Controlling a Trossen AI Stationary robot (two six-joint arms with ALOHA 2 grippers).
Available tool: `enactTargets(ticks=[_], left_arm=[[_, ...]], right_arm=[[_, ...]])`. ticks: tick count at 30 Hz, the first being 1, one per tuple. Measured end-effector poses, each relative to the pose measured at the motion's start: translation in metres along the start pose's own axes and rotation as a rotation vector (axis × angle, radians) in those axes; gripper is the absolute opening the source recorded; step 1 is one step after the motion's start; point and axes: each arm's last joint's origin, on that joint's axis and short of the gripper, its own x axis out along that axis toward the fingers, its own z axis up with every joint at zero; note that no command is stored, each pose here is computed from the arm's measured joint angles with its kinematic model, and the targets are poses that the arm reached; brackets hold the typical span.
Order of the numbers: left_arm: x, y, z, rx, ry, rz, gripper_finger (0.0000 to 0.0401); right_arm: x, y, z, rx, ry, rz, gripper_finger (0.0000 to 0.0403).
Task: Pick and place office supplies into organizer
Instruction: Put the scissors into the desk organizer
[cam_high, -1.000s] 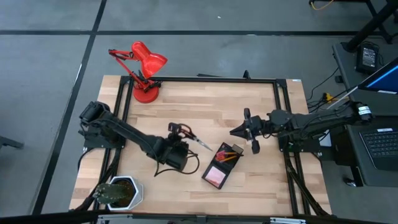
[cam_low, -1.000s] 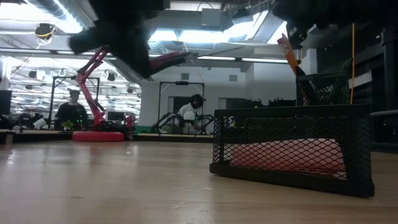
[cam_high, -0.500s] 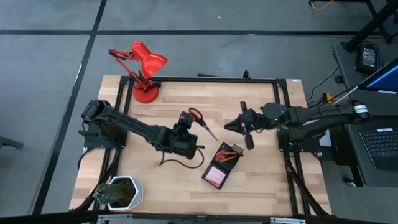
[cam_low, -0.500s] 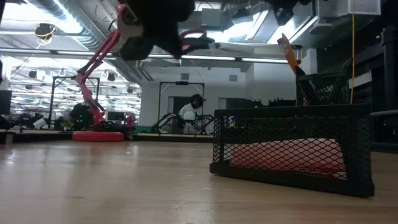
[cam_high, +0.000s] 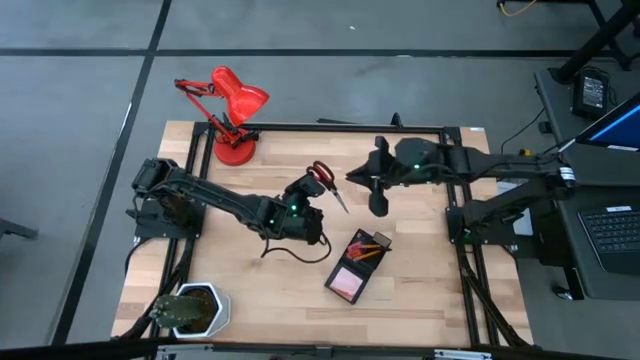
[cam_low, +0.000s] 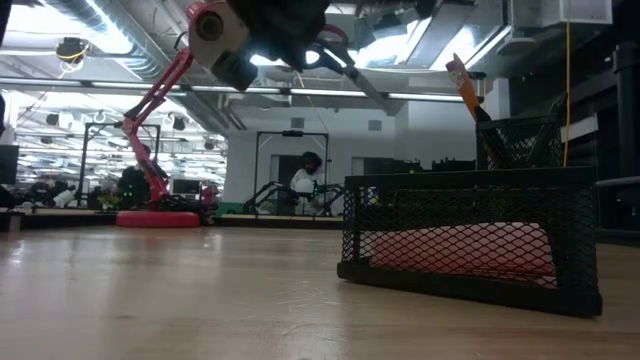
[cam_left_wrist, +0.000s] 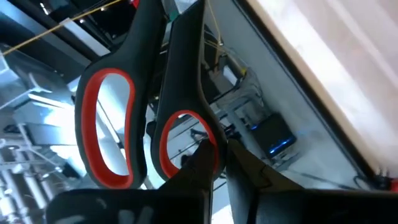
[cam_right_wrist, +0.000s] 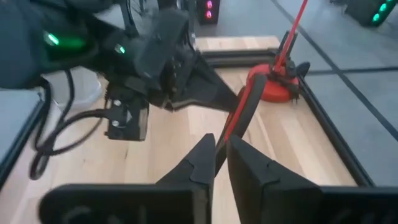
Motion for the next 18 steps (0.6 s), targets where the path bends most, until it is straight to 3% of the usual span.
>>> enactTargets(ticks=[7, 15, 18], left_arm=[[0.001, 0.004, 0.001, 0.025, 0.004, 0.015, 0.0014], [0.001, 0.006, 0.002, 0.027, 0.0, 0.022, 0.0014], [0.001, 0.006, 0.002, 0.027, -0.001, 0.022, 0.0014]], right_arm=[[0.02, -0.002, -0.004, 0.0, 0.053, -0.012, 0.0106], [0.025, -0.018, 0.0, 0.036, 0.016, -0.045, 0.0186], [0.03, -0.02, 0.0, 0.071, 0.008, -0.007, 0.0202]])
